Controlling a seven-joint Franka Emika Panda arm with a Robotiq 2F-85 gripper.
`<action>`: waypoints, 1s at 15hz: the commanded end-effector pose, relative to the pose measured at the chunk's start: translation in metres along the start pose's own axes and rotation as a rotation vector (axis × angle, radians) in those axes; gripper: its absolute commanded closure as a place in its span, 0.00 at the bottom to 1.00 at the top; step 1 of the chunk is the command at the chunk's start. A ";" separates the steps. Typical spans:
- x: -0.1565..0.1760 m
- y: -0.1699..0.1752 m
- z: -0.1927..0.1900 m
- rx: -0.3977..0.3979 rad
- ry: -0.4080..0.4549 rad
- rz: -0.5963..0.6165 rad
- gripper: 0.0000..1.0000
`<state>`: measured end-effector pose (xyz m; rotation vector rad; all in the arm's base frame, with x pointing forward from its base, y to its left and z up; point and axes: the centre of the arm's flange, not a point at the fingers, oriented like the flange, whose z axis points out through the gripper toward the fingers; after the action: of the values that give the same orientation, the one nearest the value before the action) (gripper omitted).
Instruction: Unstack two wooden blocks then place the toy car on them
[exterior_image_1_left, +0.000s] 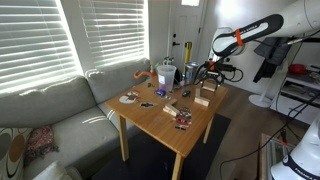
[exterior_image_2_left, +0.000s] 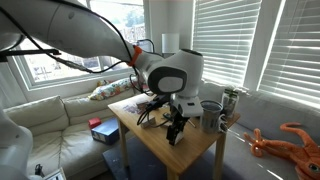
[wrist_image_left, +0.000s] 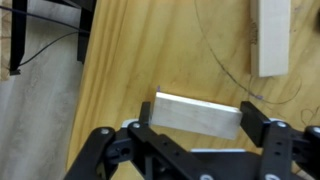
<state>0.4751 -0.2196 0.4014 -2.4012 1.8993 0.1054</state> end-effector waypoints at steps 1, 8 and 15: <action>0.004 0.030 -0.016 0.042 0.051 -0.179 0.38; -0.006 0.040 -0.025 0.046 0.071 -0.562 0.38; -0.028 0.033 -0.022 0.009 0.069 -0.937 0.38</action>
<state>0.4444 -0.2175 0.4227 -2.9463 0.8311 -0.0403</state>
